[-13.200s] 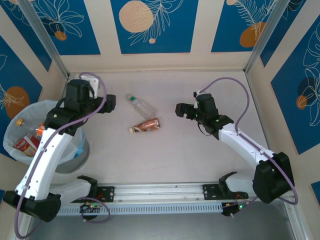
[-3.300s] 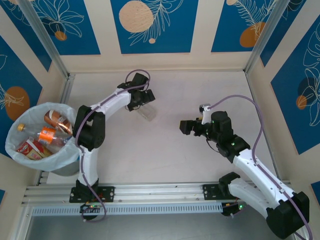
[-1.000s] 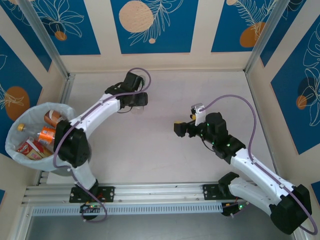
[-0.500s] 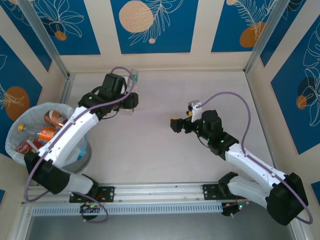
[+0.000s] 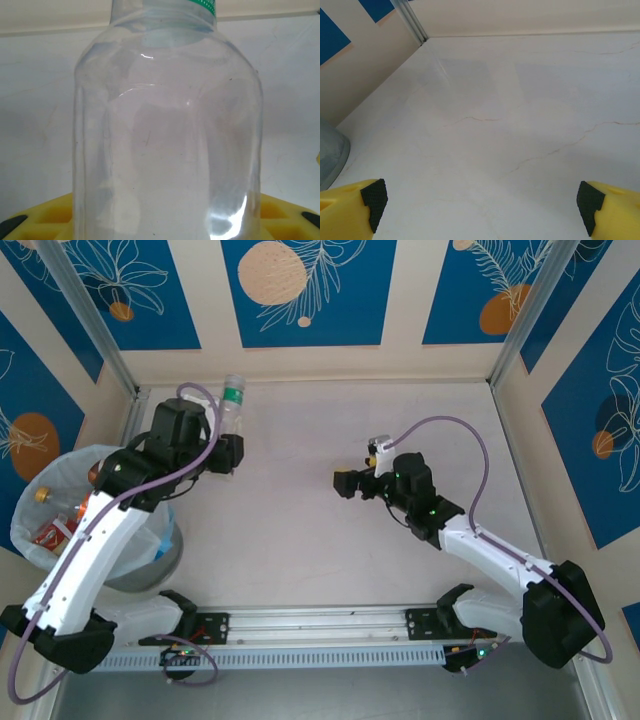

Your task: Put the plastic bottles in the bin

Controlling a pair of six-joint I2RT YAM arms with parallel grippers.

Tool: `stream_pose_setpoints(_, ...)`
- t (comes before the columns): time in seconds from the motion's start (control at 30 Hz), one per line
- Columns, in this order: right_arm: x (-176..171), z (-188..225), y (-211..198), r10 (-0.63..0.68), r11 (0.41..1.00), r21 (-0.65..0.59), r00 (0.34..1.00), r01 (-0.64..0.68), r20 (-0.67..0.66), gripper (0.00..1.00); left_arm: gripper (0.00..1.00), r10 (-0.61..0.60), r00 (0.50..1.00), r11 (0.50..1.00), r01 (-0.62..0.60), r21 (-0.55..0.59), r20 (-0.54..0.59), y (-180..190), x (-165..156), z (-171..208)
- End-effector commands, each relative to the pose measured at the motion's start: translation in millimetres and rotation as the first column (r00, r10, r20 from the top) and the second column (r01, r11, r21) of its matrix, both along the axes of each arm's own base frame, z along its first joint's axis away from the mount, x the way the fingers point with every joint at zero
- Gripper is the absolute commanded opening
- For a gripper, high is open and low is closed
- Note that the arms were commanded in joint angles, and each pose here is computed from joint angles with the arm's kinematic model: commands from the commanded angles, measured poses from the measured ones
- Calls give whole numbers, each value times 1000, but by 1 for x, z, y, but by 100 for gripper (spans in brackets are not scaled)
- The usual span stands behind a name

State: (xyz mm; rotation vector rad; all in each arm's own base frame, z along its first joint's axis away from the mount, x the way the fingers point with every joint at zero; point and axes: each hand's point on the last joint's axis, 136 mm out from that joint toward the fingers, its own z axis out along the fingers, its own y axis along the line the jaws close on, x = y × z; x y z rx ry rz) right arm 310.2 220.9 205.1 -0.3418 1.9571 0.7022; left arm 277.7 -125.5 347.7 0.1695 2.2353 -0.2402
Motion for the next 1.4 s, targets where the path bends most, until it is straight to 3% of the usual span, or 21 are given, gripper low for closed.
stream_pose_setpoints(0.0, 4, 26, 12, 24, 998, 51, 998, -27, 53, 100, 46, 110, 992, 991, -115, 73, 68, 38, -18, 25)
stream_pose_setpoints(0.23, 7, 25, 17, 34, 998, 46, 998, -37, 53, 99, 45, 383, 909, 906, -404, 126, 161, 103, -39, 37)
stream_pose_setpoints(0.5, 4, 20, 20, 43, 999, 23, 998, -44, 41, 100, 45, 582, 763, 741, -640, 203, 284, 158, -60, 45)
stream_pose_setpoints(0.63, 4, 19, 19, 42, 999, 13, 998, -42, 41, 99, 45, 613, 734, 708, -675, 208, 293, 170, -68, 44)
stream_pose_setpoints(0.9, 3, 20, 21, 54, 999, -2, 997, -54, 48, 100, 46, 679, 715, 687, -699, 201, 168, 187, -78, 15)
stream_pose_setpoints(1.17, 4, 19, 24, 61, 998, 0, 997, -61, 43, 100, 47, 686, 725, 707, -684, 180, 61, 192, -75, -8)
stream_pose_setpoints(1.37, 3, 16, 24, 66, 998, -10, 997, -66, 42, 99, 47, 772, 635, 622, -757, 198, 2, 216, -89, -25)
